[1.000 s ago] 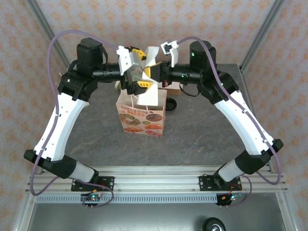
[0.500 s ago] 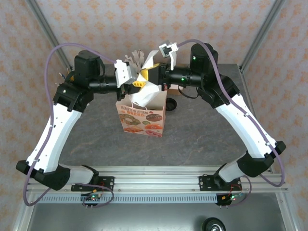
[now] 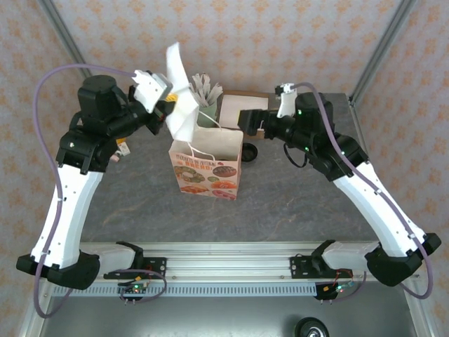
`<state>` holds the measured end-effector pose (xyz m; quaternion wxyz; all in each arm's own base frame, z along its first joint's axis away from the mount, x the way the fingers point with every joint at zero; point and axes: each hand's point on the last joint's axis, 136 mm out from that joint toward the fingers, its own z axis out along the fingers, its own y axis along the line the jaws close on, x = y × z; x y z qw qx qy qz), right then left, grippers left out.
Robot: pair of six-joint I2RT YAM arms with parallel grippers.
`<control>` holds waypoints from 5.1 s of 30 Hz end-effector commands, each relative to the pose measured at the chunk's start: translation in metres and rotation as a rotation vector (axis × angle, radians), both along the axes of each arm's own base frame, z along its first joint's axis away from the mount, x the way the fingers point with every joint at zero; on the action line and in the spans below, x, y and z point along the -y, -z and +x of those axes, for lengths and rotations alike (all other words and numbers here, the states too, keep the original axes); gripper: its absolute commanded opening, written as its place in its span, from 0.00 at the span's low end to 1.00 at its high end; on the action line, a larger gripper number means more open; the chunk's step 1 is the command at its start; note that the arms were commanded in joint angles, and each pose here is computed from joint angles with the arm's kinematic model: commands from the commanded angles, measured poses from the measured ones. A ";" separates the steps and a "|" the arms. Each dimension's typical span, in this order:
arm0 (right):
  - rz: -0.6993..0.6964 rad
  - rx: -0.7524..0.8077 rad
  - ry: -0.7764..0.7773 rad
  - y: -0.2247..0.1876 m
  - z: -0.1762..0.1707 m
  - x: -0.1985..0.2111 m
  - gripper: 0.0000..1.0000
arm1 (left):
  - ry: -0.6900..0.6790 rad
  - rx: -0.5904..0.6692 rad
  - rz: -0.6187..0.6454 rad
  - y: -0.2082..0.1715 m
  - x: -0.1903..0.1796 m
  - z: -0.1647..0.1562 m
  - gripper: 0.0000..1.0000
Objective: Pack the takeout coffee
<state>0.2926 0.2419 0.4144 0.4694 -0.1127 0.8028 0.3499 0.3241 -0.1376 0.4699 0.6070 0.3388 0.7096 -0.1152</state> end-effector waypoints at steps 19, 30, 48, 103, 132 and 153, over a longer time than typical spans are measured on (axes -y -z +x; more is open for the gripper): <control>-0.519 0.182 -0.671 0.088 -0.044 -0.143 0.57 | 0.405 0.148 0.169 0.005 0.016 0.007 0.00; -0.537 0.283 -0.610 0.082 -0.046 -0.144 0.05 | 0.568 0.110 0.109 0.014 0.028 -0.008 0.00; -0.599 0.500 -0.694 0.084 -0.064 -0.138 0.00 | 0.832 -0.123 0.198 0.122 0.077 -0.044 0.00; -0.643 0.535 -0.574 0.101 -0.023 -0.109 0.48 | 0.150 -0.034 0.222 0.095 -0.007 0.032 0.98; -0.323 0.142 -0.546 0.066 -0.013 -0.103 0.50 | -0.652 -0.024 -0.171 0.073 -0.135 0.049 1.00; -0.305 0.116 -0.058 0.031 0.050 -0.051 0.83 | -0.903 -0.046 -0.166 0.092 -0.176 0.060 1.00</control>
